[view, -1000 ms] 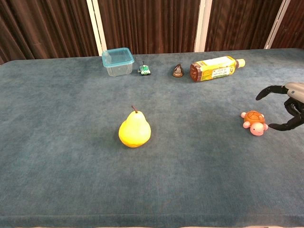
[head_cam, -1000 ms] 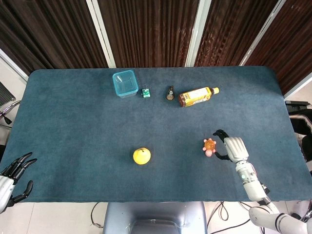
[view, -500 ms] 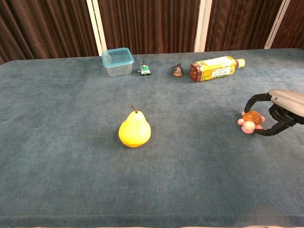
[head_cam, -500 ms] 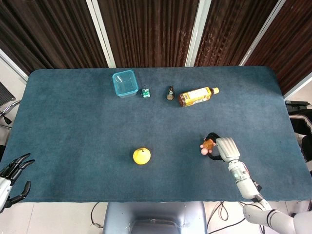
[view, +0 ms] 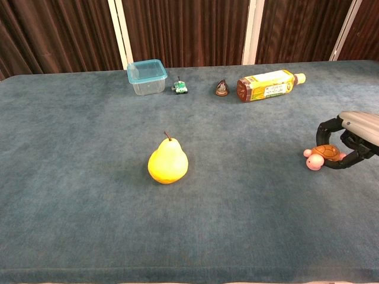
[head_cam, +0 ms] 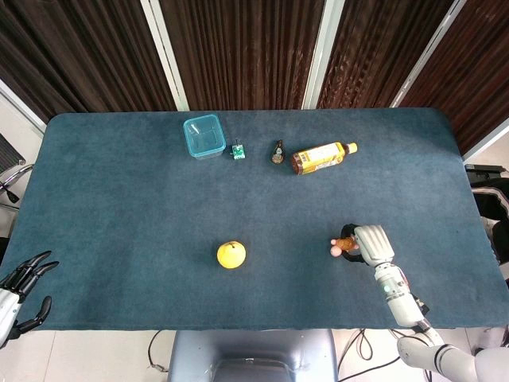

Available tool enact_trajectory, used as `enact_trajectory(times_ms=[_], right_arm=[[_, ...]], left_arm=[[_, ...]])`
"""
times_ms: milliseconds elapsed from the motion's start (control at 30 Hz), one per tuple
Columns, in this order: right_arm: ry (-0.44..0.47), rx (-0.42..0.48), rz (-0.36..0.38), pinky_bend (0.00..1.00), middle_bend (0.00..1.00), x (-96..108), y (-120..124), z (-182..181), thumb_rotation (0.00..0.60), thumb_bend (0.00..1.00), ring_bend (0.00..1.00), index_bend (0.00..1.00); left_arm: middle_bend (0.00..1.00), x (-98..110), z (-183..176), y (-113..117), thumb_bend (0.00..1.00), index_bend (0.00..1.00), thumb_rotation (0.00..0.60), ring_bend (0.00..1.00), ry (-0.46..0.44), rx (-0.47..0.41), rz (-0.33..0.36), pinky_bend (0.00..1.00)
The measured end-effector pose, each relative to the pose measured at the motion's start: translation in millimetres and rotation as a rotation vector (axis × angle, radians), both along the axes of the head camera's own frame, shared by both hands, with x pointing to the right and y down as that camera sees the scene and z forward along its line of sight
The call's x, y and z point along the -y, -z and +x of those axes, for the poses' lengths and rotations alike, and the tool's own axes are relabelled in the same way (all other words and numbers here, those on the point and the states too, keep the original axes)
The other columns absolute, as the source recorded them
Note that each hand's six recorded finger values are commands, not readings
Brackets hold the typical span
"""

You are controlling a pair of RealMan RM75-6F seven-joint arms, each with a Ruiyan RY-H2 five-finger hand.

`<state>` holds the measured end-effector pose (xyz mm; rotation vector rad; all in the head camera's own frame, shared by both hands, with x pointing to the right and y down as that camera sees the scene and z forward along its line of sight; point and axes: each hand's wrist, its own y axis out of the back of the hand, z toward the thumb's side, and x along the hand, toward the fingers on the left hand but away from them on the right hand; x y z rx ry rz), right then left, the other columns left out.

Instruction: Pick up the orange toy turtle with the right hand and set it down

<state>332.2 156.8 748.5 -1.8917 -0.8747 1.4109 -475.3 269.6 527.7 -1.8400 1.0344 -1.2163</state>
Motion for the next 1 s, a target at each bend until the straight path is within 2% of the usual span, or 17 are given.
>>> enact_trajectory(times_ms=[267, 367, 400, 467, 500, 533, 633, 733, 833, 1000], right_arm=[[0.021, -0.022, 0.069, 1.0, 0.73, 3.4, 9.3, 4.8, 0.6, 1.0, 0.97, 0.88], [0.013, -0.019, 0.072, 1.0, 0.73, 2.9, 10.1, 6.4, 0.6, 1.0, 0.97, 0.87], [0.009, -0.012, 0.072, 1.0, 0.73, 2.9, 10.6, 6.7, 0.6, 1.0, 0.97, 0.85], [-0.003, 0.007, 0.063, 1.0, 0.65, 2.4, 11.3, 8.2, 0.6, 0.99, 0.97, 0.71], [-0.009, 0.017, 0.054, 1.0, 0.59, 2.1, 11.6, 9.1, 0.6, 0.93, 0.97, 0.6], [-0.015, 0.029, 0.041, 1.0, 0.52, 1.6, 12.3, 10.4, 0.6, 0.84, 0.96, 0.51], [-0.02, 0.041, 0.015, 1.0, 0.38, 0.4, 15.1, 13.3, 0.6, 0.48, 0.95, 0.29], [-0.02, 0.043, -0.002, 1.0, 0.31, -1.0, 18.7, 15.1, 0.6, 0.3, 0.94, 0.16], [-0.02, 0.044, -0.017, 1.0, 0.27, -3.1, 22.1, 16.2, 0.6, 0.22, 0.94, 0.1], [-0.02, 0.035, -0.034, 1.0, 0.25, -5.4, 27.9, 19.9, 0.6, 0.19, 0.93, 0.08]], left_arm=[[0.08, 0.5, 0.7, -1.8, 0.53, 0.19, 0.6, 0.14, -0.002, 0.006, -0.007, 0.36], [0.08, 0.6, 1.1, -2.5, 0.53, 0.19, 0.6, 0.14, -0.004, 0.007, -0.01, 0.36], [0.08, 0.6, 1.2, -2.6, 0.53, 0.19, 0.6, 0.14, -0.005, 0.007, -0.011, 0.36], [0.08, 0.6, 1.2, -2.7, 0.52, 0.19, 0.6, 0.14, -0.005, 0.007, -0.013, 0.36], [0.08, 0.7, 1.1, -2.7, 0.53, 0.19, 0.6, 0.14, -0.005, 0.007, -0.014, 0.36], [0.08, 0.7, 1.0, -2.8, 0.53, 0.19, 0.6, 0.14, -0.004, 0.007, -0.014, 0.36], [0.08, 0.7, 1.0, -3.1, 0.52, 0.19, 0.6, 0.15, -0.005, 0.007, -0.016, 0.36], [0.09, 0.6, 1.3, -3.2, 0.52, 0.19, 0.6, 0.15, -0.006, 0.007, -0.018, 0.36], [0.09, 0.4, 1.4, -3.2, 0.52, 0.19, 0.6, 0.15, -0.007, 0.007, -0.018, 0.36], [0.09, -0.1, 1.3, -3.0, 0.52, 0.2, 0.6, 0.15, -0.007, 0.008, -0.019, 0.36]])
